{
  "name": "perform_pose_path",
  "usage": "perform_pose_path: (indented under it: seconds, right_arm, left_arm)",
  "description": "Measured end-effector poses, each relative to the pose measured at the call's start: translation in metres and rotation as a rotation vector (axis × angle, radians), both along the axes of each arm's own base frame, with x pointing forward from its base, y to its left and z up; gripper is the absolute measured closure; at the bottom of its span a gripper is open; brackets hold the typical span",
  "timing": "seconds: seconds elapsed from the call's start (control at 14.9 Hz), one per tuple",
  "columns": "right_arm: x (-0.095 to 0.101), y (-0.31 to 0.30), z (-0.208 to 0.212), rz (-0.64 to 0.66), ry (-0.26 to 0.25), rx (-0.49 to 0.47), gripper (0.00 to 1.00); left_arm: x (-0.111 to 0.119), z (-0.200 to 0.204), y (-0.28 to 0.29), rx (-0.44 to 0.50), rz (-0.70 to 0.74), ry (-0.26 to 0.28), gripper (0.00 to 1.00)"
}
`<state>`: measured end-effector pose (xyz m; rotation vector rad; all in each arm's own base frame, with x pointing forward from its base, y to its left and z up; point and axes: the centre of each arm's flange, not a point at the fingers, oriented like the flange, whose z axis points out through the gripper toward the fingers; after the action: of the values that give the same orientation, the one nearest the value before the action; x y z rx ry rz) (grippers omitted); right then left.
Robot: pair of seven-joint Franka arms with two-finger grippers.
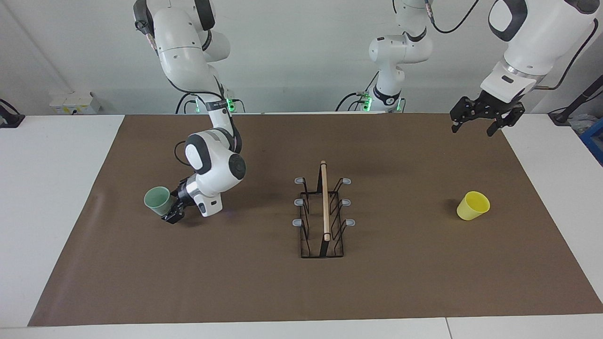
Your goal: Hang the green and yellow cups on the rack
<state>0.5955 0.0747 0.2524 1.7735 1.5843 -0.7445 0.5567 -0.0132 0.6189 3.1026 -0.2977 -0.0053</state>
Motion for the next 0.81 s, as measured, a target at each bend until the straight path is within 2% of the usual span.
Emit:
perform_pose_path:
  seconds: [0.34, 0.54, 0.81]
  right_arm:
    - [-0.018, 0.005, -0.005, 0.107, 0.027, -0.098, 0.00]
    - [-0.025, -0.003, -0.009, 0.148, 0.040, -0.145, 0.00]
    - [-0.023, -0.020, -0.010, 0.188, 0.035, -0.188, 0.03]
  left_arm:
    - [0.006, -0.012, 0.051, -0.013, 0.098, 0.017, 0.00]
    - [0.028, -0.036, 0.088, -0.056, 0.185, 0.038, 0.00]
    - [0.059, -0.073, 0.152, -0.121, 0.385, 0.056, 0.00]
